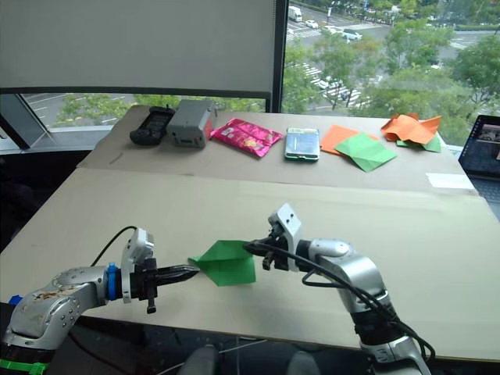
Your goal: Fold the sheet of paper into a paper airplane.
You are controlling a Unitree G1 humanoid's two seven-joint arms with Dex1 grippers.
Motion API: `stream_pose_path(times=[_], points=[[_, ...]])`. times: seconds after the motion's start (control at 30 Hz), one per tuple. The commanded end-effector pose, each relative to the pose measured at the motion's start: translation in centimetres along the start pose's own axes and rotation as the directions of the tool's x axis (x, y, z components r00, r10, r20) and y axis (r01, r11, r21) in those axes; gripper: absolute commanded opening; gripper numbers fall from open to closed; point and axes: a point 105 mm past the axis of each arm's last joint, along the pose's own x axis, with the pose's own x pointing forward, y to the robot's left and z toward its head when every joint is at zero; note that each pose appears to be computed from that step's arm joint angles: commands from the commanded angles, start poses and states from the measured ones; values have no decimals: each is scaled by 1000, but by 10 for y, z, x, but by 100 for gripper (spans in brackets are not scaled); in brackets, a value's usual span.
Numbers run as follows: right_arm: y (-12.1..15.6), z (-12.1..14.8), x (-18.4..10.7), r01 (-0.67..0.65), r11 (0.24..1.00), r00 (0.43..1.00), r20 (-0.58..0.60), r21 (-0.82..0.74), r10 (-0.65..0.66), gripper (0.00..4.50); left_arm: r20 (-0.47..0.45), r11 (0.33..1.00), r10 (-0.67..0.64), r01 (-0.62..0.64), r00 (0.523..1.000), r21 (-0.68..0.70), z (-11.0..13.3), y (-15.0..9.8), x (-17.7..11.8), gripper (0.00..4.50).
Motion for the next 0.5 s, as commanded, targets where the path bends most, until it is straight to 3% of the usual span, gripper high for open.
stream_pose_path(times=[0.03, 0.13, 0.23, 0.37, 0.43, 0.5], points=[[2, 48, -11, 127, 853, 988, 144, -507, -62, 2, 58, 999, 13, -15, 998, 33, 19, 5, -3, 0], [19, 43, -10, 148, 610, 987, 152, -778, -45, 2, 60, 999, 26, -29, 998, 36, 19, 10, -4, 0], [40, 18, -6, 99, 409, 993, 115, -907, 15, 2, 58, 999, 23, -25, 998, 32, 18, 11, -2, 0], [51, -19, -5, 21, 272, 998, 38, -962, 57, 2, 52, 1000, -5, 4, 999, 31, 18, 7, 4, 0], [49, -38, -6, -10, 245, 999, 2, -969, 51, 2, 50, 999, -19, 17, 999, 32, 19, 6, 7, 0], [43, -50, -9, -41, 269, 999, -30, -962, 42, 2, 50, 999, -27, 25, 998, 36, 21, 6, 8, 0]])
